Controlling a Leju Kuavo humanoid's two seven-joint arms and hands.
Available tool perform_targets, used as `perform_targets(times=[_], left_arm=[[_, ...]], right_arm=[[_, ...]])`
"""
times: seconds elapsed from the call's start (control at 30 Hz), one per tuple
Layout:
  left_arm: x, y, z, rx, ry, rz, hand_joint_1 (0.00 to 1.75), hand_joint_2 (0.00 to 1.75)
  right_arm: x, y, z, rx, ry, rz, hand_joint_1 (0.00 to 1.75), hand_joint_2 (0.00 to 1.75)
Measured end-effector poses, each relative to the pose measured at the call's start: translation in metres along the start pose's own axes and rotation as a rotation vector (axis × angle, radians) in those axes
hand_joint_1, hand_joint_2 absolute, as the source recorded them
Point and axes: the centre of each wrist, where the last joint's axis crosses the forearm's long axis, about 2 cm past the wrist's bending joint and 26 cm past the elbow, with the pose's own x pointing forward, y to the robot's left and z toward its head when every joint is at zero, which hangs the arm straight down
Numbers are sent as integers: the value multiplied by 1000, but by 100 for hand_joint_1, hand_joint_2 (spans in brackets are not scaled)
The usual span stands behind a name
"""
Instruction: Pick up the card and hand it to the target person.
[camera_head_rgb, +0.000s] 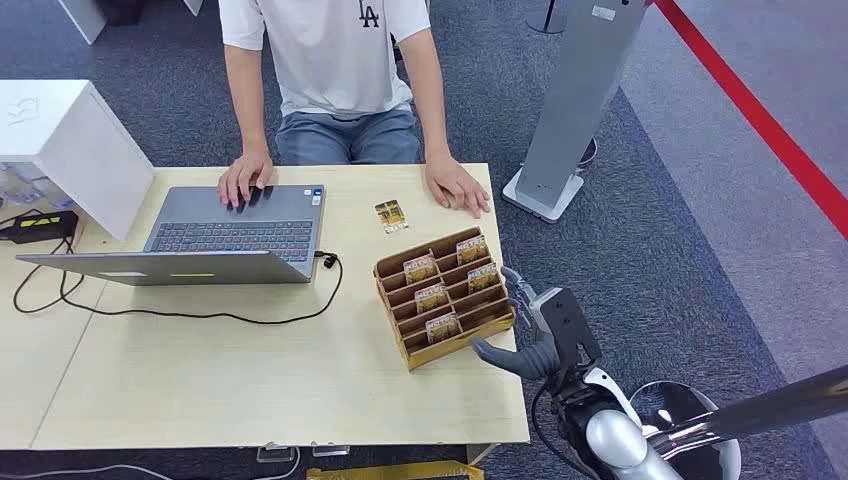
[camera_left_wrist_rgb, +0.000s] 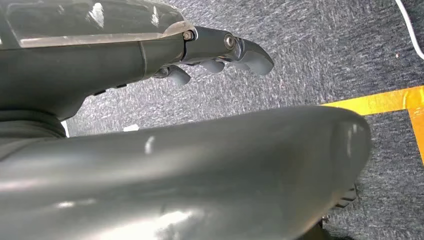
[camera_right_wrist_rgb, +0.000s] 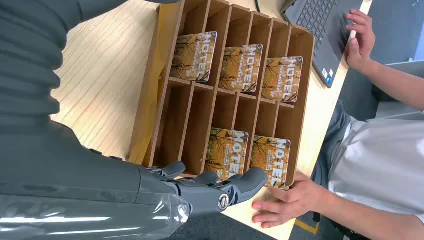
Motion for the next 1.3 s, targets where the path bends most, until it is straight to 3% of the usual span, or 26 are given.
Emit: perform_targets(times=[1.13, 1.3], left_arm=[[0, 1, 0, 2, 5, 14, 0, 0], [0, 1, 0, 1, 2, 17, 0, 0]], right_arm=[[1, 2, -1, 2, -4, -6, 0, 175], [5, 1, -4, -31, -17, 119, 0, 175]])
